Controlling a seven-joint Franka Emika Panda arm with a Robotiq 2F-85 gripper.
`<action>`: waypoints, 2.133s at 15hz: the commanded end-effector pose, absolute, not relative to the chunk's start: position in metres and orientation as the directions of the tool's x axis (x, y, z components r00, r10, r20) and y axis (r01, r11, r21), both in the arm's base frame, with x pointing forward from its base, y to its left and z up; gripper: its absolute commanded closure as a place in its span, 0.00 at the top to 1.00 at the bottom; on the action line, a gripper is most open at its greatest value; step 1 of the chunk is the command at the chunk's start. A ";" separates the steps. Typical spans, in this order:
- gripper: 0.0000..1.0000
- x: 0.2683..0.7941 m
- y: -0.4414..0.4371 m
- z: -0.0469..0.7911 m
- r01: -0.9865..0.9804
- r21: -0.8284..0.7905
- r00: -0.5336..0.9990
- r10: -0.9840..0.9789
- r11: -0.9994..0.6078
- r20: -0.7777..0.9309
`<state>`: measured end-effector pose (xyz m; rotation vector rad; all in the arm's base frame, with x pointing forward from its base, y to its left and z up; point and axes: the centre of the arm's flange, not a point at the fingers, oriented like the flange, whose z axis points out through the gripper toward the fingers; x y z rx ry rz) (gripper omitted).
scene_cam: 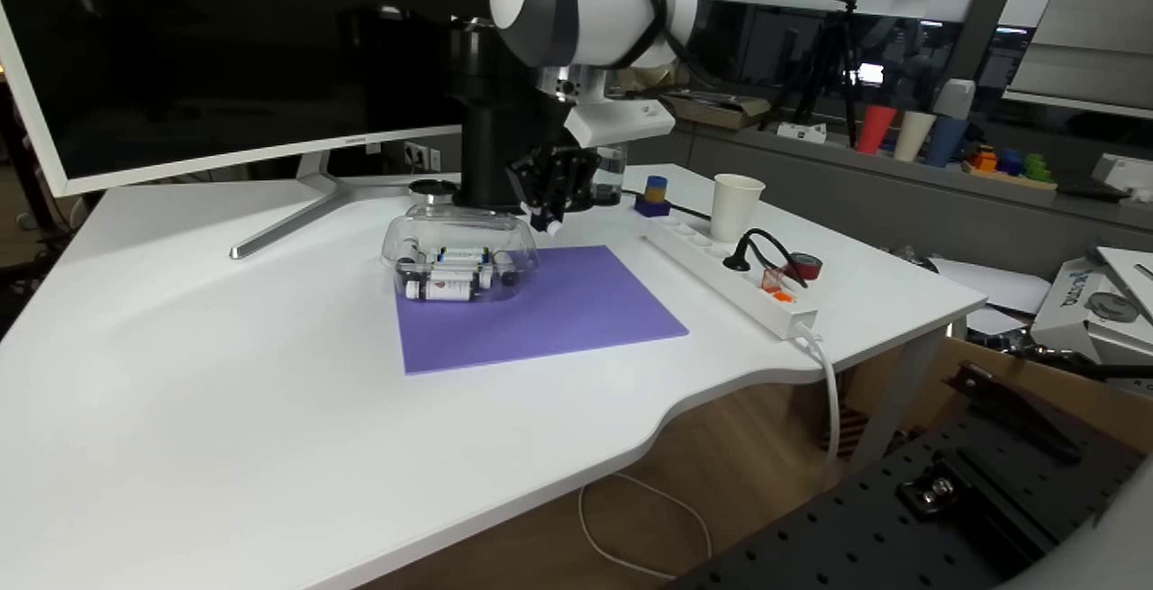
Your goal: Put the bottle in the container
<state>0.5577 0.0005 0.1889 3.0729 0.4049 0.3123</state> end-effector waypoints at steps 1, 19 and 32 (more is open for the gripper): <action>0.07 0.562 0.032 0.199 0.271 0.049 0.932 0.275 -0.961 0.237; 0.80 0.553 0.097 0.172 0.303 0.029 0.934 0.303 -0.952 0.191; 1.00 0.515 -0.001 0.265 0.098 0.036 0.993 0.095 -0.995 -0.068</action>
